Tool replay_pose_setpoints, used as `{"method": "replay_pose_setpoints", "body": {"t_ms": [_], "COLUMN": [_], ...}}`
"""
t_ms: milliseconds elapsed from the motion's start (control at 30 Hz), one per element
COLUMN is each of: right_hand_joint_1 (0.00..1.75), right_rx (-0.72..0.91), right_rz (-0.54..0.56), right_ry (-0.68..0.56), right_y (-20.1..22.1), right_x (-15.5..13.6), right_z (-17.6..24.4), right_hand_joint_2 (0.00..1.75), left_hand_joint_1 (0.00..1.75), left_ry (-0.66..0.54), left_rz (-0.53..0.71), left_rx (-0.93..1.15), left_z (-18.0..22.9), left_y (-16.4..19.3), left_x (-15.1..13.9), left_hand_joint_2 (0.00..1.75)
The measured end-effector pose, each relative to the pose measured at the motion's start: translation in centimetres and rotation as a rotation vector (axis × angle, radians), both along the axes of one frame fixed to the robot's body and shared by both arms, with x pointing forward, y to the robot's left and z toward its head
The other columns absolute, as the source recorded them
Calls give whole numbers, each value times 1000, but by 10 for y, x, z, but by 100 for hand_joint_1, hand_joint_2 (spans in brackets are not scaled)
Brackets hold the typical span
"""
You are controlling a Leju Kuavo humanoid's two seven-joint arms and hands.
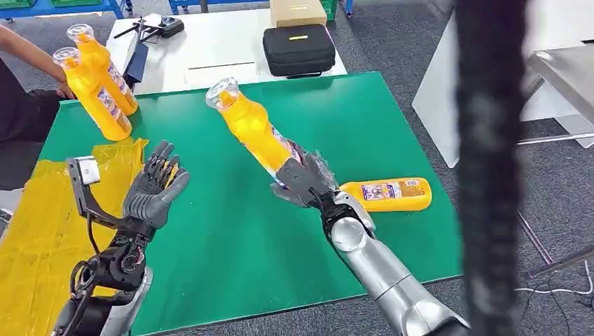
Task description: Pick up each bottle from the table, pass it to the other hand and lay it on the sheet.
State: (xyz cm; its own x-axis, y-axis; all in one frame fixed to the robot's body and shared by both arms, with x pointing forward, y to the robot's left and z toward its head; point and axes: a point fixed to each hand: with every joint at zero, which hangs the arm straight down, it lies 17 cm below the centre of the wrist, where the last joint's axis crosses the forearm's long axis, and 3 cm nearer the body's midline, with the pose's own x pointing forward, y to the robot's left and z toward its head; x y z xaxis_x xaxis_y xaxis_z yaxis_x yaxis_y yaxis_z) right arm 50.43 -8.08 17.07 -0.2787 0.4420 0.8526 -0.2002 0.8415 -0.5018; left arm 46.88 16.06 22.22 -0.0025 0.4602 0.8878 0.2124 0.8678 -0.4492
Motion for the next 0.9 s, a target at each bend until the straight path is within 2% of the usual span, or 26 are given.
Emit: {"method": "replay_pose_setpoints", "body": {"t_ms": [133, 367, 567, 900], "right_hand_joint_1": [175, 175, 175, 175], "right_rx": [-46, -120, -195, -226], "right_rz": [20, 98, 141, 178], "right_ry": [-3, 3, -31, -9], "right_y": [17, 75, 110, 137], "right_x": [0, -7, -17, -24], "right_z": [1, 5, 9, 6], "right_hand_joint_2": [175, 175, 175, 175], "left_hand_joint_1": [0, 0, 0, 0], "left_ry": [-8, -20, 21, 61], "left_rz": [-17, -59, -109, -88], "left_rx": [-26, -82, -153, -142], "left_z": [10, 29, 31, 25], "left_y": [-9, -33, -52, -66], "left_x": [2, 4, 3, 11], "left_hand_joint_2": [175, 175, 175, 175]}}
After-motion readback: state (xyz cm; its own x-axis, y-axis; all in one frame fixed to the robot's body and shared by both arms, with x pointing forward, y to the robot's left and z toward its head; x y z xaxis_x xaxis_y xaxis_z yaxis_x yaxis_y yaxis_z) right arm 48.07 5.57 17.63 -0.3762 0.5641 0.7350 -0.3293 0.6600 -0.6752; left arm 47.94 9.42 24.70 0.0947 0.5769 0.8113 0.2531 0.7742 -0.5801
